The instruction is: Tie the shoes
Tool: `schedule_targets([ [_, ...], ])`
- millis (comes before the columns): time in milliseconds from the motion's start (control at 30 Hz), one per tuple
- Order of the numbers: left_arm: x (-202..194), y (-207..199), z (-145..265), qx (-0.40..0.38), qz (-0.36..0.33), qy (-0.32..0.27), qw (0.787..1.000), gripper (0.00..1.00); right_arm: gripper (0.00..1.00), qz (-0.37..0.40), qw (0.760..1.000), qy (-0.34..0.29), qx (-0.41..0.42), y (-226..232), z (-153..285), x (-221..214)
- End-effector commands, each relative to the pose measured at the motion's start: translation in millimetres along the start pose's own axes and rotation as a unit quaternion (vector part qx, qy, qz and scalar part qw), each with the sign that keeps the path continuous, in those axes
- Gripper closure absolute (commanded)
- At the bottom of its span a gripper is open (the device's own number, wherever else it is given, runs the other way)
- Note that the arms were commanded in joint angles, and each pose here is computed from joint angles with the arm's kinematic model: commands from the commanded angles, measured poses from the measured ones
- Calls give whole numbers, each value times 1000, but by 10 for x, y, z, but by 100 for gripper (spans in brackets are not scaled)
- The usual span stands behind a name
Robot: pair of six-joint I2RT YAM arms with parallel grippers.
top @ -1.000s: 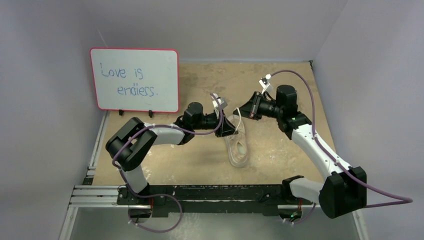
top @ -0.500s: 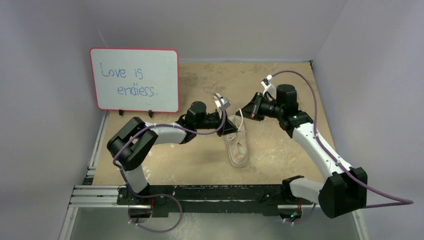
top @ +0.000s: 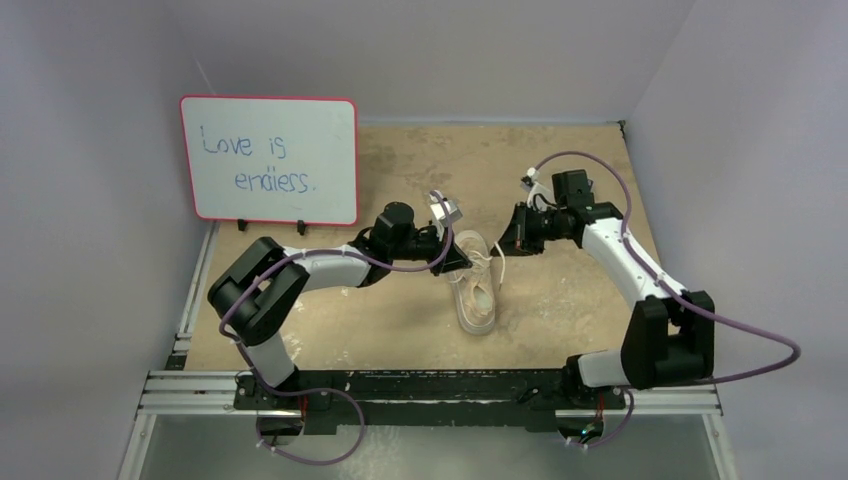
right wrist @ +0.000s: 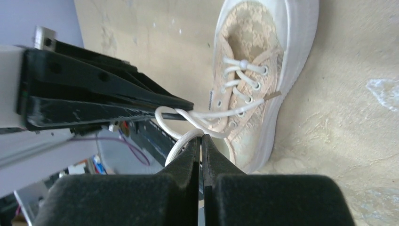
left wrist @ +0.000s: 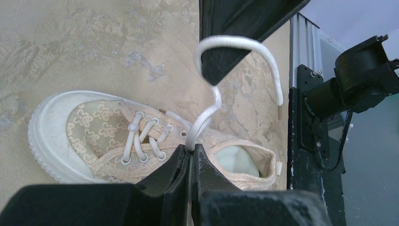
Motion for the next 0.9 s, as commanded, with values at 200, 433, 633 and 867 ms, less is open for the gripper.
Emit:
schedule_targets([
  [200,424,-52,4,-7,-48,-48,998,100,82,52,993,94,-42,-284,-121,9],
  [433,383,-52,-4,-8,-42,-45,998,100,48,68,959,10,-274,-651,246,306],
  [633,430,-55,-5,-9,-43,-51,998,100,48,118,933,-63,-334,-713,527,409],
  [867,424,-47,19,-13,-37,-52,998,100,50,249,959,-56,-122,-249,307,345],
])
Point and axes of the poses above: each gripper's point midway between its finger pads, its own z axis back along the fingers, its own y axis along the line the jaws close on, x = y × z, the point moved 4 cm from there along z, back along the fingers, and after that the axes turned 9 degrees about -z, right-handed, at the moved point
